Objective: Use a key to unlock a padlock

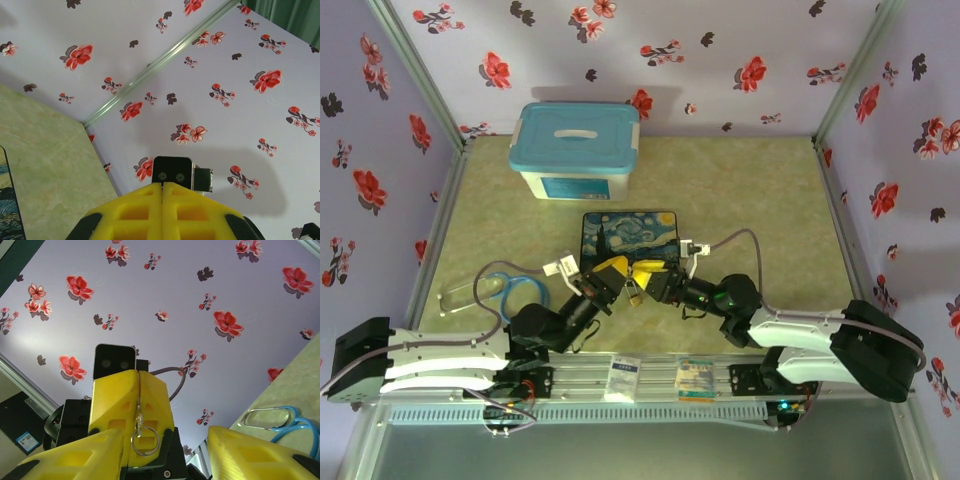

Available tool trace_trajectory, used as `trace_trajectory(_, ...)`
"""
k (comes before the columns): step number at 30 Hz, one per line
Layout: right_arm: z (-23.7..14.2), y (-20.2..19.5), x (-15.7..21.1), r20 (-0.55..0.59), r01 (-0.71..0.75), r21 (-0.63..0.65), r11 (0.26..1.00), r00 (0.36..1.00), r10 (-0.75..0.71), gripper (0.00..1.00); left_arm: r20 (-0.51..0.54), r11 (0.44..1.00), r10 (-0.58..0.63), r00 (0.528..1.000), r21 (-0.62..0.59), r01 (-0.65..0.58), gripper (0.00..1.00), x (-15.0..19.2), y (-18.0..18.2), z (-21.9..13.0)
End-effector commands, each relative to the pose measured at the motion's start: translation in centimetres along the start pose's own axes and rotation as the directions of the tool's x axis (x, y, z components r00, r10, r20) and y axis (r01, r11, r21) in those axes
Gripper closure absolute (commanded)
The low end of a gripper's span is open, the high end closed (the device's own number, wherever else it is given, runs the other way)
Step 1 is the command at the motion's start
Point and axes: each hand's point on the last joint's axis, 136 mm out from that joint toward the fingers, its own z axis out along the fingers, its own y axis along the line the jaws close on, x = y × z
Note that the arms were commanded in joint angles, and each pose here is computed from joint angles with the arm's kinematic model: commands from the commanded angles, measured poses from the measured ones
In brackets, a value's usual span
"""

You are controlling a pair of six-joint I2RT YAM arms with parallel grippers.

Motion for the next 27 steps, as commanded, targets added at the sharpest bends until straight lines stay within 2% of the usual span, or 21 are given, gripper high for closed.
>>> trace_trajectory(1, 0.76, 2.14, -1.22, 0.015, 0.012, -0.084, 0.996, 1.000, -0.011, 0.53, 0.018, 1.000, 0.004, 1.000, 0.024, -0.004, 1.00, -0.31, -0.56, -0.01)
trace_trajectory(16, 1.37, 2.76, -0.98, -0.008, 0.004, -0.110, 0.994, 1.000, -0.004, 0.69, 0.015, 1.000, 0.010, 1.000, 0.023, -0.010, 1.00, -0.01, -0.53, 0.25)
trace_trajectory(18, 1.36, 2.76, -0.91, -0.009, 0.004, -0.110, 0.994, 1.000, -0.005, 0.74, 0.012, 1.000, 0.014, 1.000, 0.025, -0.015, 1.00, 0.09, -0.54, 0.27)
trace_trajectory(22, 1.12, 2.57, -0.76, -0.008, 0.000, -0.102, 0.995, 1.000, -0.001, 0.92, 0.012, 1.000, 0.019, 1.000, 0.015, -0.019, 1.00, 0.18, -0.27, 0.26)
trace_trajectory(27, 0.74, 2.01, -0.58, -0.004, -0.001, -0.083, 0.997, 1.000, 0.001, 1.00, 0.006, 1.000, 0.021, 1.000, 0.007, -0.021, 1.00, 0.54, 0.06, 0.36)
